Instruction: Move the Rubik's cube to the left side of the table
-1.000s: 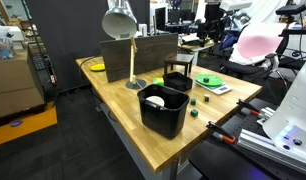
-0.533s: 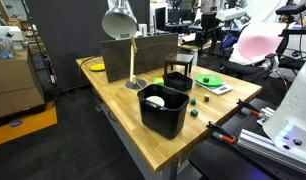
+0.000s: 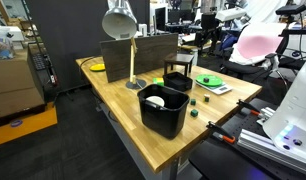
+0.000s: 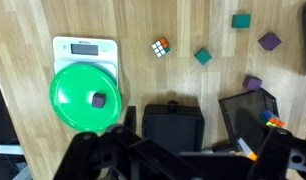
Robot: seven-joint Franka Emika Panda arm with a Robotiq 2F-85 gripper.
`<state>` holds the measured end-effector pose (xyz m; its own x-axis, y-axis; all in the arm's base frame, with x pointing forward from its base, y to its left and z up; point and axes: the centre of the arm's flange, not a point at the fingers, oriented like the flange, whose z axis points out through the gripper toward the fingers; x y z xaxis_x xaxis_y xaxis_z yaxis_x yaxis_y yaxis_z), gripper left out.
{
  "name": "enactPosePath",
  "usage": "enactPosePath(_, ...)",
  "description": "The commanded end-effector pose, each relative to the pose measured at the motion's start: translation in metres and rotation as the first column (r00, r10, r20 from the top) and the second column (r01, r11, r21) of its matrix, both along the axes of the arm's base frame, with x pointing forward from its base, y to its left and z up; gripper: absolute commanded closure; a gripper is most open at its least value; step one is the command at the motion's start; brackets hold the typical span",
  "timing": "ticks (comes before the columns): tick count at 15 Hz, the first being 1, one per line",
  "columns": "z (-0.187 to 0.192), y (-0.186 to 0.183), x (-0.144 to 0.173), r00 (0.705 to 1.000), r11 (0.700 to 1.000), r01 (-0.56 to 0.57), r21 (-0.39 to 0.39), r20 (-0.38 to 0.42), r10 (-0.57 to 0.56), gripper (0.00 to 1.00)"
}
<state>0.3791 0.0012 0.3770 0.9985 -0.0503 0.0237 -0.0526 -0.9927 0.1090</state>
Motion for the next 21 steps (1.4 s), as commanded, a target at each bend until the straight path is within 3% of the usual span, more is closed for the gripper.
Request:
enactPosePath(1, -0.029, 0.004, -0.006, 0.999, 0.999, 0.045, 0.015, -0.019, -0.045, 0.0)
enactPosePath(5, -0.089, 0.005, -0.027, 0.987, 0.993, 0.107, 0.042, -0.123, -0.102, 0.0)
enactPosePath(9, -0.125, 0.005, -0.027, 0.968, 0.976, 0.191, 0.108, -0.182, -0.17, 0.0)
enactPosePath(12, -0.151, -0.001, -0.031, 0.944, 0.96, 0.257, 0.108, -0.239, -0.226, 0.0)
enactPosePath(13, -0.138, 0.001, -0.028, 0.953, 0.972, 0.216, 0.096, -0.237, -0.189, 0.0)
enactPosePath(21, -0.148, -0.001, -0.026, 0.946, 0.966, 0.239, 0.096, -0.25, -0.209, 0.0)
